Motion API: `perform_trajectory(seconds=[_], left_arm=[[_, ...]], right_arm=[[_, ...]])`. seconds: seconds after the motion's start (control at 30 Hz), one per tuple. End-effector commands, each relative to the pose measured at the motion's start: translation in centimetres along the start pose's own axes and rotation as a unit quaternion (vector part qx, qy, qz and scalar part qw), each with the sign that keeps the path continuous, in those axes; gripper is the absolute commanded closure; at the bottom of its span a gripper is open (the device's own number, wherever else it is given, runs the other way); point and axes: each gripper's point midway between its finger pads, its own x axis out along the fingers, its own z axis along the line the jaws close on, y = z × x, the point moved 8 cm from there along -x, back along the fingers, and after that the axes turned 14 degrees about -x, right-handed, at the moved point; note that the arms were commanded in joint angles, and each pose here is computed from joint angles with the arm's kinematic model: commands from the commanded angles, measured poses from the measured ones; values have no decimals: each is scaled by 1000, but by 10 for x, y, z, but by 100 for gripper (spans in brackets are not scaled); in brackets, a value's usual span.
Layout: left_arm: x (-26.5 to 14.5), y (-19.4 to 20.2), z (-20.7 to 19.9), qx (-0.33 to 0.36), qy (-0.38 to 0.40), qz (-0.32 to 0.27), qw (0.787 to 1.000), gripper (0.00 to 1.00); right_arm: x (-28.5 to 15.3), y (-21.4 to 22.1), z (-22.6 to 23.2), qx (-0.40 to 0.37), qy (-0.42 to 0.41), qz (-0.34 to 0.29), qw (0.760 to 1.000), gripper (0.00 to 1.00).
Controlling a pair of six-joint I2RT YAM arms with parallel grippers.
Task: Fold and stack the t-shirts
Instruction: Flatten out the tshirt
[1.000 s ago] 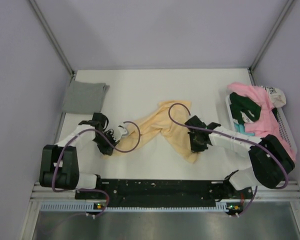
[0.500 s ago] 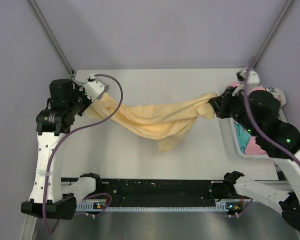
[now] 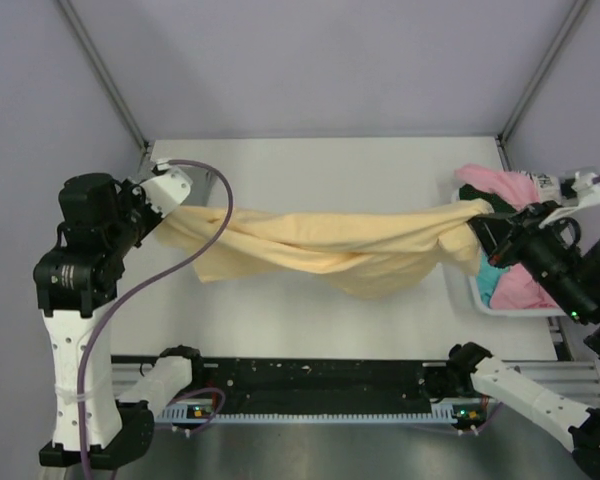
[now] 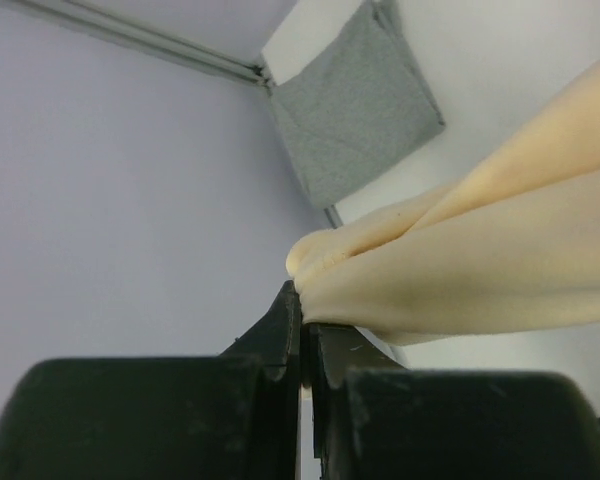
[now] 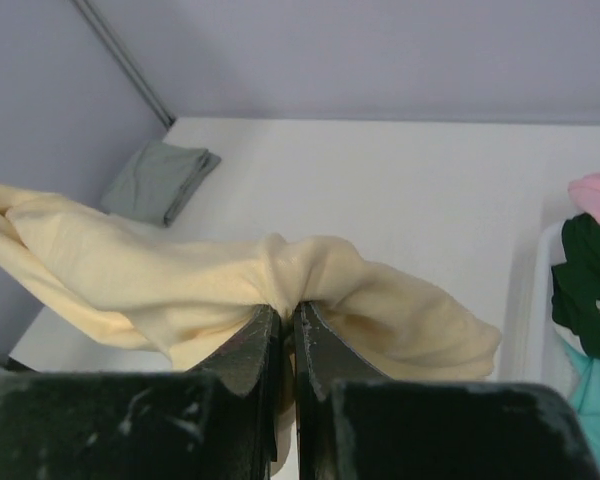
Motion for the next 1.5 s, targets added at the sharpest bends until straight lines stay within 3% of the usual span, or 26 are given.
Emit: perform_trajectory(seconds=[0.0, 0.13, 0.27, 0.3, 0.37, 0.4, 0.47, 0.5, 0.57, 0.73, 0.87, 0.93, 1.1, 1.33, 1.37, 1.47], left_arm=[[23, 18, -35, 5, 124, 15, 992, 100], [58, 53, -87, 8, 281, 41, 959, 100], [87, 91, -125, 19, 365, 78, 928, 99], [94, 102, -135, 24, 386, 85, 918, 97], [105, 120, -153, 33, 426, 96, 899, 83], [109, 131, -164, 37, 447, 105, 888, 75], [117, 142, -172, 39, 458, 123, 879, 54], [121, 146, -173, 37, 454, 135, 880, 48], [126, 151, -170, 35, 435, 162, 885, 44], [121, 170, -171, 44, 427, 222, 875, 40], [116, 197, -179, 76, 421, 252, 868, 40], [118, 205, -181, 90, 409, 247, 874, 39], [133, 207, -183, 80, 380, 229, 893, 37], [134, 211, -190, 65, 403, 232, 883, 38], [134, 212, -191, 63, 402, 233, 883, 38], [133, 211, -192, 59, 409, 227, 882, 38]], right_arm=[[44, 37, 3, -44, 25, 88, 995, 100], [112, 76, -4, -101, 104, 169, 975, 100], [189, 112, -19, -47, 70, 222, 971, 100], [213, 125, -28, -31, 78, 238, 968, 100], [248, 143, -42, -22, 95, 261, 960, 100], [265, 154, -47, -22, 100, 282, 954, 88], [290, 176, -53, -27, 105, 332, 937, 43], [296, 191, -56, -30, 109, 371, 922, 33], [299, 202, -60, -36, 127, 421, 897, 30], [246, 225, -68, -62, 181, 459, 868, 30], [190, 240, -57, -27, 170, 465, 869, 32], [173, 256, -49, 3, 151, 467, 871, 33], [162, 302, -41, 54, 138, 479, 865, 36], [165, 338, -38, 76, 130, 513, 845, 46], [164, 340, -38, 77, 130, 516, 843, 48], [157, 341, -33, 92, 113, 517, 844, 74]])
